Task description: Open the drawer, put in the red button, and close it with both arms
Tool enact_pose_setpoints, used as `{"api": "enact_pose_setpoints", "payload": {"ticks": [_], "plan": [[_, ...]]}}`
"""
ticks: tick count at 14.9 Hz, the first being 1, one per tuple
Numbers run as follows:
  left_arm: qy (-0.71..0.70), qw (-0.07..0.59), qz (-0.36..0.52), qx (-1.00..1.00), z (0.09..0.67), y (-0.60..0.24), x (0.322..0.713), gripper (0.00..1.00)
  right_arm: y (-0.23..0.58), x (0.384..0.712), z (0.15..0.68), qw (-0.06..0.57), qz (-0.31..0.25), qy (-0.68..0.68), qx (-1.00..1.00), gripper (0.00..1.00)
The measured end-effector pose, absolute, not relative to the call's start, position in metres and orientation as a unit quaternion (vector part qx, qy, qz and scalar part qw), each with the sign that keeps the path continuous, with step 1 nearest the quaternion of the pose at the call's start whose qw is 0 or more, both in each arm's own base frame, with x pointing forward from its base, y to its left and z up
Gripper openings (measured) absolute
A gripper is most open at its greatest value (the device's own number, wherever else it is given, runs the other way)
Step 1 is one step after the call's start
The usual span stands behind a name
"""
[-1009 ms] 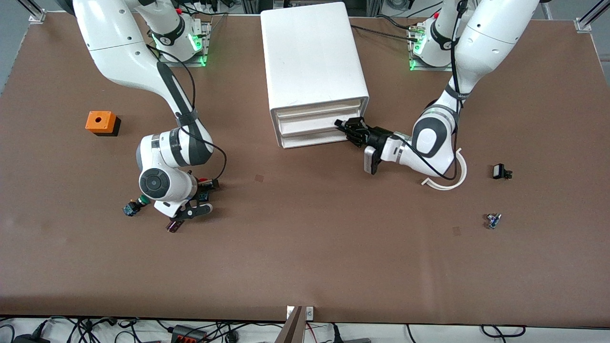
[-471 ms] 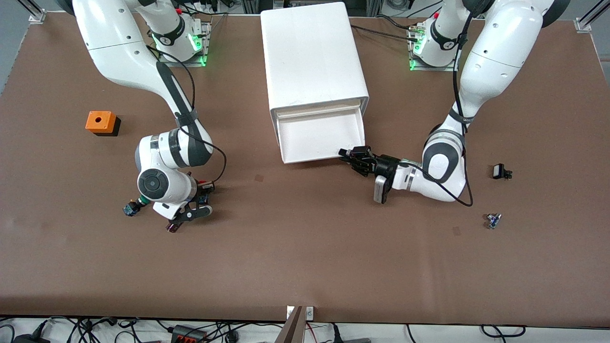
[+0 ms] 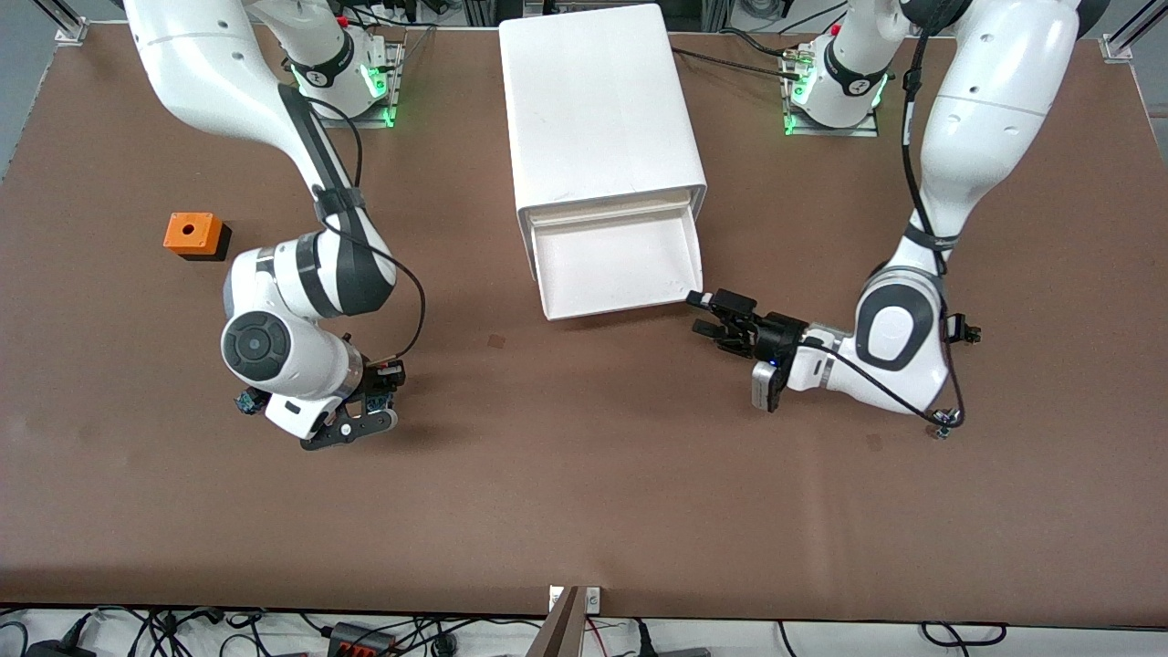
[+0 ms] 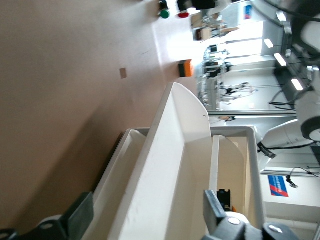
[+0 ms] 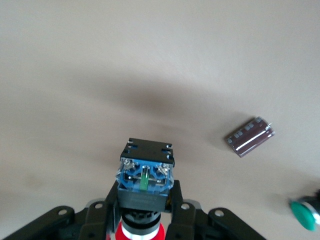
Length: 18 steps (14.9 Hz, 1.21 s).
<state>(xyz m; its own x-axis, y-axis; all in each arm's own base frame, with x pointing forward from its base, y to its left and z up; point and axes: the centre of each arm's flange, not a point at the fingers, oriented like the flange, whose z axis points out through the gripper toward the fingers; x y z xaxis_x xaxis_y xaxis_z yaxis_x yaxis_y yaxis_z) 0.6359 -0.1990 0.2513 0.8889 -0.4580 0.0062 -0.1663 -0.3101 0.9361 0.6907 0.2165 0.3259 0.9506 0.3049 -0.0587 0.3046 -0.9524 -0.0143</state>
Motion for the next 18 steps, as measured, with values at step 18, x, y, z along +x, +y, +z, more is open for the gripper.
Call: {"api": "enact_pose_setpoints", "payload": {"ticks": [18], "plan": [[-0.112, -0.071, -0.239, 0.962, 0.269, -0.007, 0.666, 1.00, 0.524, 0.545, 0.418, 0.032, -0.024, -0.222, -0.974, 0.41]]}}
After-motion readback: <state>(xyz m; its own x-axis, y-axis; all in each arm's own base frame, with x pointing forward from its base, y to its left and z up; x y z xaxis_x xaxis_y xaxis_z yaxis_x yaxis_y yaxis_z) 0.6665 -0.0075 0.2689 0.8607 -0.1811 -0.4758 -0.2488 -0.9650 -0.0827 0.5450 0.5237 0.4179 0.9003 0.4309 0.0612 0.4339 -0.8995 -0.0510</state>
